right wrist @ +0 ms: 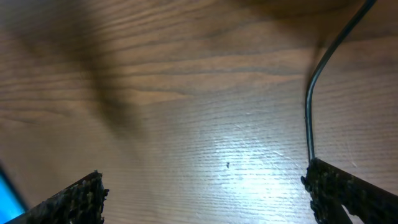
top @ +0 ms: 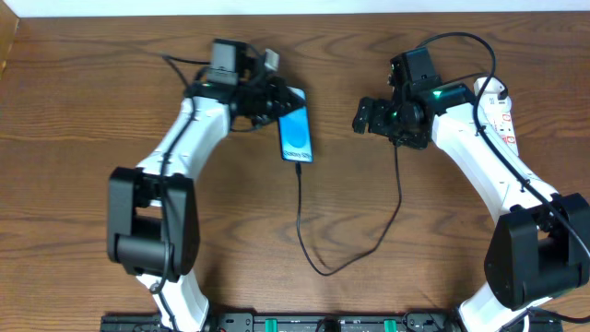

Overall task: Plug charger to phone and switch on socket
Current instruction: 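Lower the phone flat onto the table with the left gripper, then open the left gripper and release the phone on the table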

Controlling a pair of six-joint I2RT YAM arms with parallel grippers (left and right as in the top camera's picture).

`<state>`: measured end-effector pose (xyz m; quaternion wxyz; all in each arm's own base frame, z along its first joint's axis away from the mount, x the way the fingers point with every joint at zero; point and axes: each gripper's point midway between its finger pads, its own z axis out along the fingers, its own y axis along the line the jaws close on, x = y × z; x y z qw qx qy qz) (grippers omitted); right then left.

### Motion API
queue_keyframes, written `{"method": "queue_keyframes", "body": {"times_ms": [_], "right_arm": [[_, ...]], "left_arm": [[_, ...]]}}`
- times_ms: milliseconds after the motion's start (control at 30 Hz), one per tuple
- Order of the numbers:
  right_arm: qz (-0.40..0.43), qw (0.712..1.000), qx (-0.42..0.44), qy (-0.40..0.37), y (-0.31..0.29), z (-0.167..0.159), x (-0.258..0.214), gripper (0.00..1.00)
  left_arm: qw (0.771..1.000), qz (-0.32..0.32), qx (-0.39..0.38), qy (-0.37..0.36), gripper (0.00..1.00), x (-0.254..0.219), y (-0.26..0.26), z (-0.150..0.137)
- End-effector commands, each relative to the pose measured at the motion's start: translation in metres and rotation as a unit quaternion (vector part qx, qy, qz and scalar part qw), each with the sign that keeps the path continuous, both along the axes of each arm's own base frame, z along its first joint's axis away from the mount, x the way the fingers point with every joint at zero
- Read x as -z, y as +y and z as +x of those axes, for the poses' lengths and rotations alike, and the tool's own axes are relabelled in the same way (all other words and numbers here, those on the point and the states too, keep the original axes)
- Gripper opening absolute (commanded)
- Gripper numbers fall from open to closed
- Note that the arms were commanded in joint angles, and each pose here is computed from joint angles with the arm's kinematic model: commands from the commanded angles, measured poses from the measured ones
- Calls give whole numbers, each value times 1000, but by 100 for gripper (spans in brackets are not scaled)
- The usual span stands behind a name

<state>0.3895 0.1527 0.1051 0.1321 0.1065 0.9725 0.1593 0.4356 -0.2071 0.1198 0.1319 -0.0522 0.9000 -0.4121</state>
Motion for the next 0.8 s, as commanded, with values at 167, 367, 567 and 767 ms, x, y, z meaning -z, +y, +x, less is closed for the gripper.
{"method": "queue_keyframes", "body": {"times_ms": [167,367,567,767], "right_arm": [[-22,1000,4,-2,-11,-3,-5,99],[-29,1000,6,1,-14,-4,-4,99],[-29,1000,5,2,-13,-5,-4,99],[-29,1000,4,3,-12,-6,-3,99]], "left_arm": [[996,62,49,32,7,66,-43,-19],[994,58,42,77,7,101,-65,-28],[994,55,50,74,7,111,-78,-30],[993,81,-7,88,7,117,-75,-23]]}}
